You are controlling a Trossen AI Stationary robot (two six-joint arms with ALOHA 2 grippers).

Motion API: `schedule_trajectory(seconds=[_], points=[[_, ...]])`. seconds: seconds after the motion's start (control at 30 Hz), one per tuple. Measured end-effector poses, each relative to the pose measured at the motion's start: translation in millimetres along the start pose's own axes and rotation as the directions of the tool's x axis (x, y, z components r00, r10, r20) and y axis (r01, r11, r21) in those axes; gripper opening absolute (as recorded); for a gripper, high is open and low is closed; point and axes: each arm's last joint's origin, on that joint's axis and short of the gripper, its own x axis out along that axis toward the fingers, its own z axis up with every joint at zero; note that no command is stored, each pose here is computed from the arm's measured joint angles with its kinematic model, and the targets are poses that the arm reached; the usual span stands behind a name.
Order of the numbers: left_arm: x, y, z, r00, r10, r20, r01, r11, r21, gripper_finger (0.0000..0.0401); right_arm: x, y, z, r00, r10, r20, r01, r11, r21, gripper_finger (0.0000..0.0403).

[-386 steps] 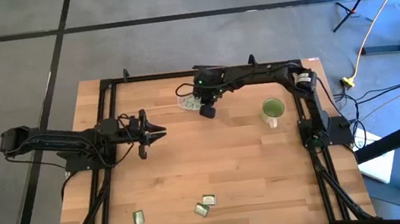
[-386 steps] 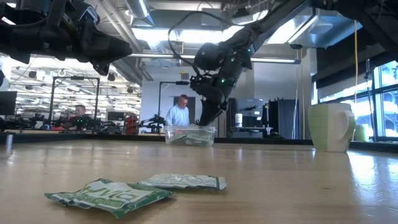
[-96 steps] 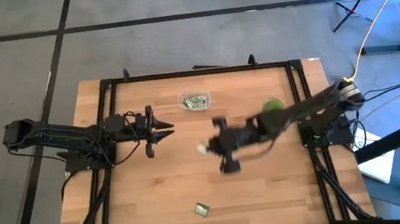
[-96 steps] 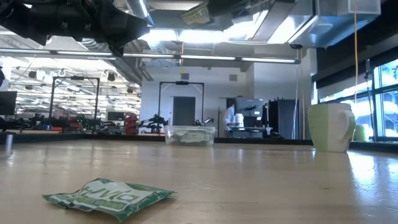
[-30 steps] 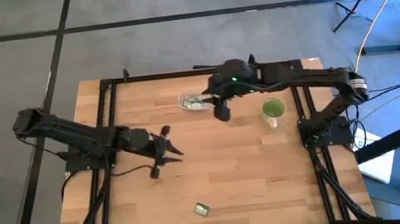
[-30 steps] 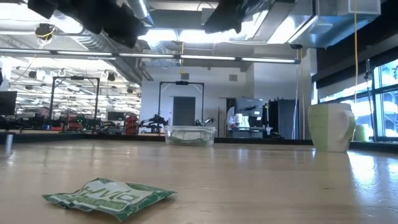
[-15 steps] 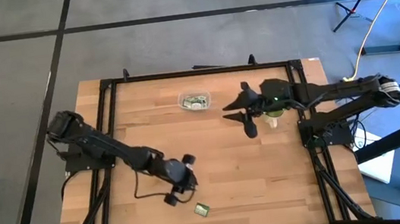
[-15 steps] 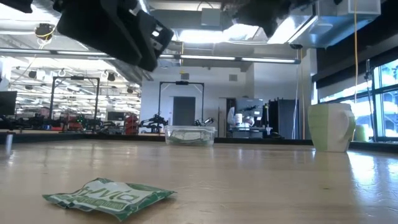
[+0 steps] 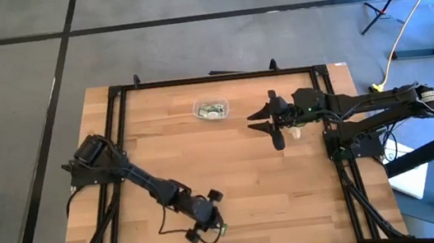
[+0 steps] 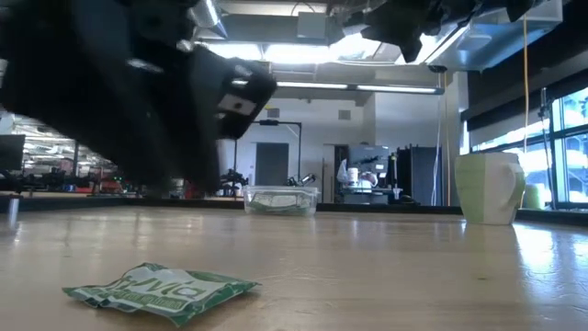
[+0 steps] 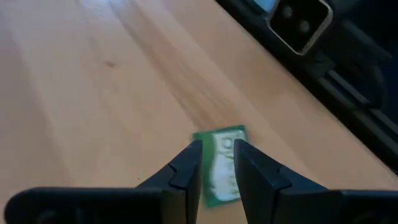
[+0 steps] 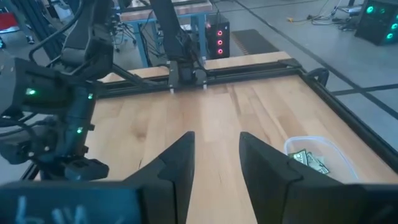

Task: Pick and place items into bin
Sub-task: Put the white stevia packet into the bin

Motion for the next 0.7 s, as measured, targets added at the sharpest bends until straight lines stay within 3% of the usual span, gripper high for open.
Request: schedule_trajectory(seconds=[0.33,0.7], points=[[18,-12,-13,0.999,-0.011,-0.042,0.010,0.999,-0.041,0.0086,0,0,-1,1.000,0.000,-0.005,0.000,1.000,0.023,0.0130],[18,-10,-19,0.993,0.061,-0.100,-0.065,0.997,-0.038,0.0065,0,0,-1,1.000,0.000,-0.013,0.000,1.000,0.021,0.0130]])
